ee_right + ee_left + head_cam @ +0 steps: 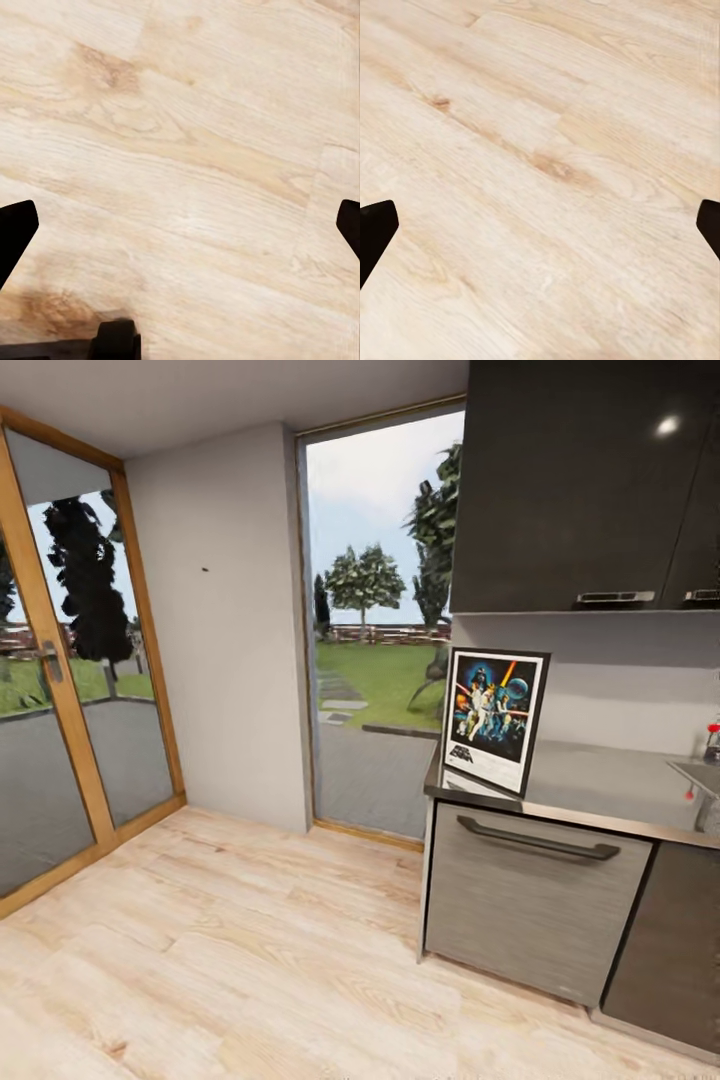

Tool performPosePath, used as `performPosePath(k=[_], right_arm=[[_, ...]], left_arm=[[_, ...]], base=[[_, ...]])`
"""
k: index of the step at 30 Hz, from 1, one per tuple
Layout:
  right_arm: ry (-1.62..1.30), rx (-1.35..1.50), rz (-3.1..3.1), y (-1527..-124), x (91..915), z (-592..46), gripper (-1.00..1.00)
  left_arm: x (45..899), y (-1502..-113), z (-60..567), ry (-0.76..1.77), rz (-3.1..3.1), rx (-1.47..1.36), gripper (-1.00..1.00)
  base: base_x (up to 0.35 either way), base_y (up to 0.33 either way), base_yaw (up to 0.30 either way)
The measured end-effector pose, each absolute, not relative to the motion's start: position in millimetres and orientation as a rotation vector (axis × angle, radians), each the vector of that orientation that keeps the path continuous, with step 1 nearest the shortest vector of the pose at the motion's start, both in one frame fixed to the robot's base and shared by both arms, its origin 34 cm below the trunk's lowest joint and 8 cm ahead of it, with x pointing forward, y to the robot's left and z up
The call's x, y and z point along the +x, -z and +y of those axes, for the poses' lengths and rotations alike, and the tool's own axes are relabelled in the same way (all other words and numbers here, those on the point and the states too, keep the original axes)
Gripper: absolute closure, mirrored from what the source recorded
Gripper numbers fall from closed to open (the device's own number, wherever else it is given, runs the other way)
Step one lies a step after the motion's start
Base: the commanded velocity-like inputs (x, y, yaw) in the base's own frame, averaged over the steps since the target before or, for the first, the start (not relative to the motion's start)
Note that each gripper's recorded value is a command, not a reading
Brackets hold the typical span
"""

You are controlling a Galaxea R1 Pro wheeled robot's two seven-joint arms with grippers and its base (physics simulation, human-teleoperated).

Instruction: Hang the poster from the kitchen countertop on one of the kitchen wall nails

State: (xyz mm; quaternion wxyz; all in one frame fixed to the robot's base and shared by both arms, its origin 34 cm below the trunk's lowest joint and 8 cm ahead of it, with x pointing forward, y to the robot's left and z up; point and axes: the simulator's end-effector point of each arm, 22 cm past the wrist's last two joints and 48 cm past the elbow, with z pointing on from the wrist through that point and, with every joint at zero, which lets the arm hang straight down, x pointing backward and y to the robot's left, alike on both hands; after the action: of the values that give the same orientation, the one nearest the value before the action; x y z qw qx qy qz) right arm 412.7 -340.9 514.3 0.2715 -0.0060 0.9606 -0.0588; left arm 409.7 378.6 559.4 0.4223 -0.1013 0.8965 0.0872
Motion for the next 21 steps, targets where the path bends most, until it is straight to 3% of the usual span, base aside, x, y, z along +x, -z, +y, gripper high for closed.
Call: performPosePath(k=[21], right_arm=[[0.158,-0.019,2.618,-505.6,402.9,-339.9,-1.00]], left_arm=[[401.5,-551.2,378.7,-0.224,2.275,-0.252,-1.00]], base=[[0.000,0.000,-0.096]])
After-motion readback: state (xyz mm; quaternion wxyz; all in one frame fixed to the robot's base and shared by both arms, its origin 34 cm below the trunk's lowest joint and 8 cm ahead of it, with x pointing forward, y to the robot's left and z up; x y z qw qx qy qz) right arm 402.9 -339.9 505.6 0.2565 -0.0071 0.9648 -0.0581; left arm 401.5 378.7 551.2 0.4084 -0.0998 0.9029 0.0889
